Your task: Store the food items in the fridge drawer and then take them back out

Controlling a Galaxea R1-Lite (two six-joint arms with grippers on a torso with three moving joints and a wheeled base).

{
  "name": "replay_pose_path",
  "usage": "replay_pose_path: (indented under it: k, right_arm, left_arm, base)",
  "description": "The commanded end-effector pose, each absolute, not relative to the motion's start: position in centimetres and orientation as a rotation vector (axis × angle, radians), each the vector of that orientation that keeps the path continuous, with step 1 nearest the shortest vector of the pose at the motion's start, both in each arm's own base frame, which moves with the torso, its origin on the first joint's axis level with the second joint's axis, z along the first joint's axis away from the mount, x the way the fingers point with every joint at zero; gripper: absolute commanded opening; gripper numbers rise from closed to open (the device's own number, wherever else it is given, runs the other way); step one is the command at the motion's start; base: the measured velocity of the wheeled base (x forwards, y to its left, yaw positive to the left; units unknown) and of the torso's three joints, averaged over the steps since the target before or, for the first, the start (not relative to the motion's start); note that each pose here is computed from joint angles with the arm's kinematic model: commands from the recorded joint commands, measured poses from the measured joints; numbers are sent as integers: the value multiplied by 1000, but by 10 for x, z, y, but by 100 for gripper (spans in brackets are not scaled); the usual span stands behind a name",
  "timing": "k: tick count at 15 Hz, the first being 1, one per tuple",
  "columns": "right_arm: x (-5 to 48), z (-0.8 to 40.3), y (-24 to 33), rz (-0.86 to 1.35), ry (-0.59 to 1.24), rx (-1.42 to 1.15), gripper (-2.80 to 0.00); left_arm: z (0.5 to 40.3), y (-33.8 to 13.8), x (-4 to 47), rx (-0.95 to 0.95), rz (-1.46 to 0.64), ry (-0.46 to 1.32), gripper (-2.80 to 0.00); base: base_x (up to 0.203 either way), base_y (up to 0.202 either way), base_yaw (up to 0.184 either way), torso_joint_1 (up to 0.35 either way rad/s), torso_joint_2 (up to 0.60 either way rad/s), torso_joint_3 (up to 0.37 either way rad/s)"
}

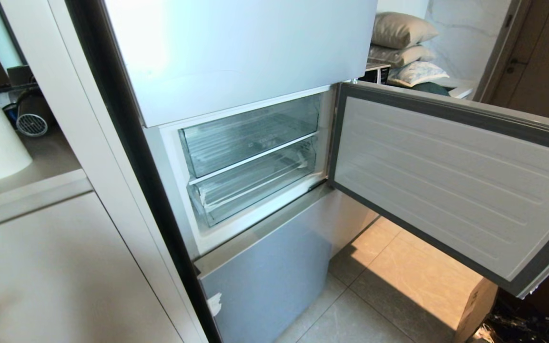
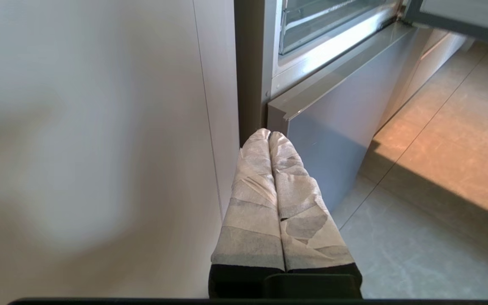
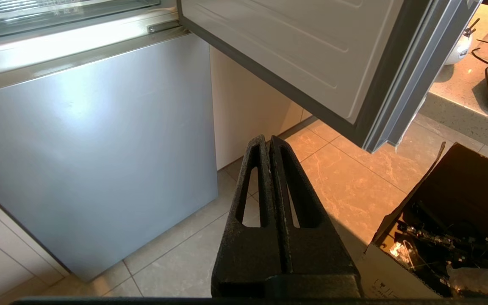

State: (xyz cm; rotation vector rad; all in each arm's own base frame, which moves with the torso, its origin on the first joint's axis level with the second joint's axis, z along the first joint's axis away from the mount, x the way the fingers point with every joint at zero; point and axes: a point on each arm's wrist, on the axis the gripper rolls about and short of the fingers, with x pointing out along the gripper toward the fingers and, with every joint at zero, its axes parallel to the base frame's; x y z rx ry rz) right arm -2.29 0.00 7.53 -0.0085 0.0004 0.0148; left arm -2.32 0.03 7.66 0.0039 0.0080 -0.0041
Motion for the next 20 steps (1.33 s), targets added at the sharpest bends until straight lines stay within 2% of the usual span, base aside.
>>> replay_pose_path:
  k: [1,9,20]
  right_arm:
    - [-23,75,0,15,1,-9,-280]
    - [-23,75,0,11,1,-7,-280]
    - [-23,75,0,11,2,-6,-280]
  left_arm:
    - [76,0,-23,-1,-3,11,-280]
    - [76,0,-23,-1,-3,11,-280]
    - [76,0,-23,-1,-3,11,-280]
  base:
    - [0,0,0,0,0,0]
    - [0,-1,9,0,0,0]
    - [0,-10,172,3,2,1]
